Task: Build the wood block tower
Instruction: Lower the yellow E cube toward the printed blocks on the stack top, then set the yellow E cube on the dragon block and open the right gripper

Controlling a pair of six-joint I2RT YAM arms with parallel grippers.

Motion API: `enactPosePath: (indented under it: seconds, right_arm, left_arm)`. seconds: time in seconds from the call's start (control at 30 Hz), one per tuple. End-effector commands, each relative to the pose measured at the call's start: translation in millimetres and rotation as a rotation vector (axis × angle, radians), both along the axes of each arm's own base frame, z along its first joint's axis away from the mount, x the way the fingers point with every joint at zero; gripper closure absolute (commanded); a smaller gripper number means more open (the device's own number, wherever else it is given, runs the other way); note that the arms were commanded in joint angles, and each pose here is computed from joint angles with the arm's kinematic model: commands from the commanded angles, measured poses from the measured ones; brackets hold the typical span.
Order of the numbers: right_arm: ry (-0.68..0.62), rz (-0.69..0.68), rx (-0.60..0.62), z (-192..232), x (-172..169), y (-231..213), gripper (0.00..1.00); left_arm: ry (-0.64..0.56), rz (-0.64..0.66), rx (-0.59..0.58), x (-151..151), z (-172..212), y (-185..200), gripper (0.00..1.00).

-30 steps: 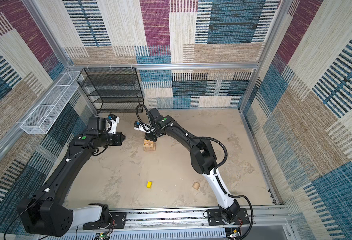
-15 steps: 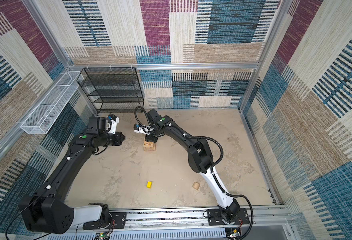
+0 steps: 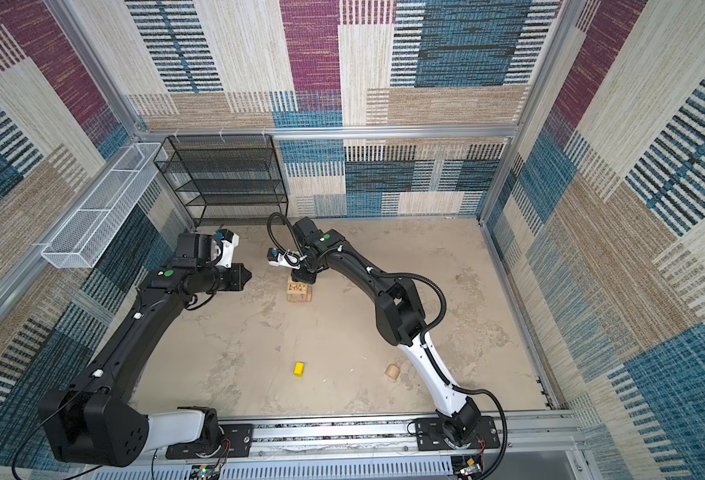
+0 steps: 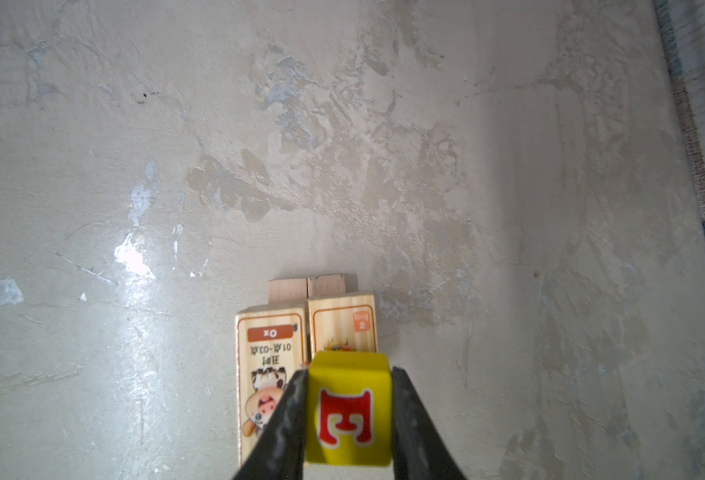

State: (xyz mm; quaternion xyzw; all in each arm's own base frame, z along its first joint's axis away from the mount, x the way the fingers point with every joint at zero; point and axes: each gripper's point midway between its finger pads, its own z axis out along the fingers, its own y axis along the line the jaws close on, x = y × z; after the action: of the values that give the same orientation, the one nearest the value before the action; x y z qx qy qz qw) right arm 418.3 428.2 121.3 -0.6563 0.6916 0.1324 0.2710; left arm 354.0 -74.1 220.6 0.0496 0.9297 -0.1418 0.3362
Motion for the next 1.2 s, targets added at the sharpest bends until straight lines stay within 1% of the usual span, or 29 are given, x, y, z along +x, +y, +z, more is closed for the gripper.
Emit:
enactPosePath:
  seconds: [0.0, 0.23, 0.33, 0.47, 0.57, 0.77, 1.07, 1.17]
  right_arm:
    - [0.0, 0.025, -0.004, -0.3, -2.8, 0.5, 0.98]
    - [-0.002, 0.034, -0.013, -1.5, -2.6, 0.1, 0.95]
    - [-0.004, 0.032, -0.014, -1.5, -1.8, 0.0, 0.9]
    - [-0.013, 0.02, -0.022, -2.3, 1.1, -0.8, 0.72]
    - [-0.015, 0.019, -0.02, -2.1, 1.8, -0.3, 0.61]
    - [-0.019, 0.01, -0.016, 0.8, 2.9, -0.1, 0.55]
    - [-0.026, 0.013, 0.015, 14.8, 1.9, 1.2, 0.53]
    - [-0.024, 0.012, 0.007, 12.7, 1.7, 0.0, 0.52]
  left_arm:
    - [-0.009, 0.003, -0.023, 2.9, 1.5, -2.1, 0.81]
    - [-0.007, 0.006, -0.048, 4.4, 0.3, -3.6, 0.81]
    - [-0.005, 0.006, -0.051, 4.7, 0.2, -3.7, 0.81]
    - [-0.005, 0.009, -0.054, 4.9, 0.3, -2.8, 0.81]
    - [-0.007, 0.009, -0.056, 5.2, 0.9, -3.2, 0.81]
    - [-0.006, 0.009, -0.061, 4.9, 0.4, -3.4, 0.81]
    - [-0.01, 0.009, -0.068, 5.2, 2.2, -3.6, 0.81]
    - [-0.009, 0.009, -0.07, 5.4, 1.7, -3.9, 0.81]
